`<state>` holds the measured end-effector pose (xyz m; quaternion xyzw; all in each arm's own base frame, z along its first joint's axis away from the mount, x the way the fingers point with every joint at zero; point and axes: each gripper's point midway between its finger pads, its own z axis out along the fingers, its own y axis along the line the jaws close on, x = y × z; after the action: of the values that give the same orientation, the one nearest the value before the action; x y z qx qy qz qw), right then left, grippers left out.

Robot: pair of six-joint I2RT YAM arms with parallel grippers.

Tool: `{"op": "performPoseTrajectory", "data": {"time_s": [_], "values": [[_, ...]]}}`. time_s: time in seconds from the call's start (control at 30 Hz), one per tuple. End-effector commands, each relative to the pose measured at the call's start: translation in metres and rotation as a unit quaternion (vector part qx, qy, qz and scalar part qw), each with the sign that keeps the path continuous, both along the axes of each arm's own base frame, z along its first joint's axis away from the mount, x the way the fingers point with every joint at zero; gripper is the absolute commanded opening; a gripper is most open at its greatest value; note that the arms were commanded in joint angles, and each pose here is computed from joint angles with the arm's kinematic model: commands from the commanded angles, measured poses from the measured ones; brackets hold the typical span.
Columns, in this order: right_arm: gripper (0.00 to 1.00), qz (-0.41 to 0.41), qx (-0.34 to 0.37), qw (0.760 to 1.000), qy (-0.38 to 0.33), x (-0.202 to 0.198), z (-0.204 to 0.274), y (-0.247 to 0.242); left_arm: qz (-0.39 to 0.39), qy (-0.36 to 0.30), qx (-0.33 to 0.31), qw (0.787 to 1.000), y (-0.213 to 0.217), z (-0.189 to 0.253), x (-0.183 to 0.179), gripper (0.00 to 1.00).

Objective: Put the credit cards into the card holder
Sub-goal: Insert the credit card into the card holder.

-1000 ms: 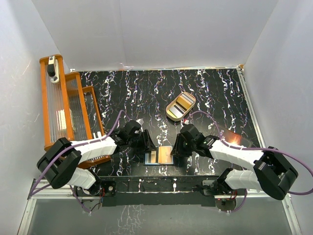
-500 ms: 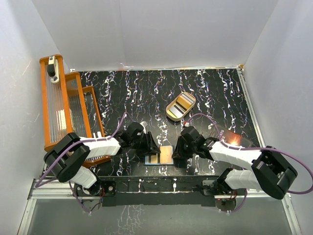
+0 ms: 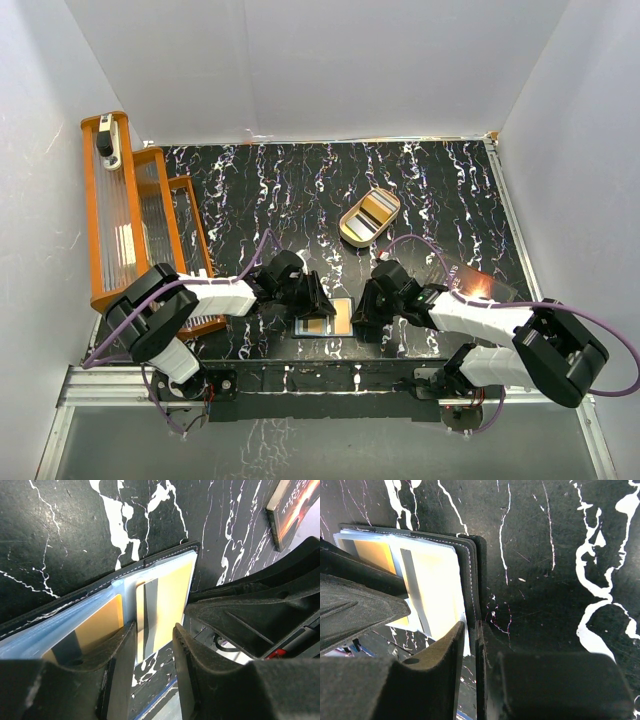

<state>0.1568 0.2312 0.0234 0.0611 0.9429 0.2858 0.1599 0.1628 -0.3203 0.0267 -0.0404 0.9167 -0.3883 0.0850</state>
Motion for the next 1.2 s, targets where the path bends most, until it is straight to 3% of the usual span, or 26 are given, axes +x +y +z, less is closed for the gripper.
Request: {"op": "performPoseTrajectory", "data": {"time_s": [0.0, 0.27, 0.83, 1.0, 1.17], "values": [[0.13, 0.006, 0.029, 0.999, -0.025, 0.007, 0.012, 0.014, -0.009, -0.016, -0.021, 1.000, -0.015, 0.013, 0.003, 0.34], [0.18, -0.003, -0.013, 0.999, -0.040, 0.011, 0.017, -0.001, 0.009, -0.035, 0.012, 0.999, 0.003, 0.016, 0.004, 0.44], [0.20, -0.008, 0.050, 0.997, -0.061, 0.020, 0.073, 0.025, 0.041, -0.064, 0.099, 0.992, 0.048, 0.029, 0.007, 0.53], [0.21, -0.003, 0.056, 0.997, -0.046, 0.015, 0.071, 0.034, 0.052, -0.067, 0.143, 0.986, 0.069, 0.030, 0.011, 0.55], [0.20, 0.001, 0.060, 0.997, -0.042, 0.011, 0.070, 0.045, 0.057, -0.066, 0.137, 0.987, 0.075, 0.039, 0.017, 0.55]]}}
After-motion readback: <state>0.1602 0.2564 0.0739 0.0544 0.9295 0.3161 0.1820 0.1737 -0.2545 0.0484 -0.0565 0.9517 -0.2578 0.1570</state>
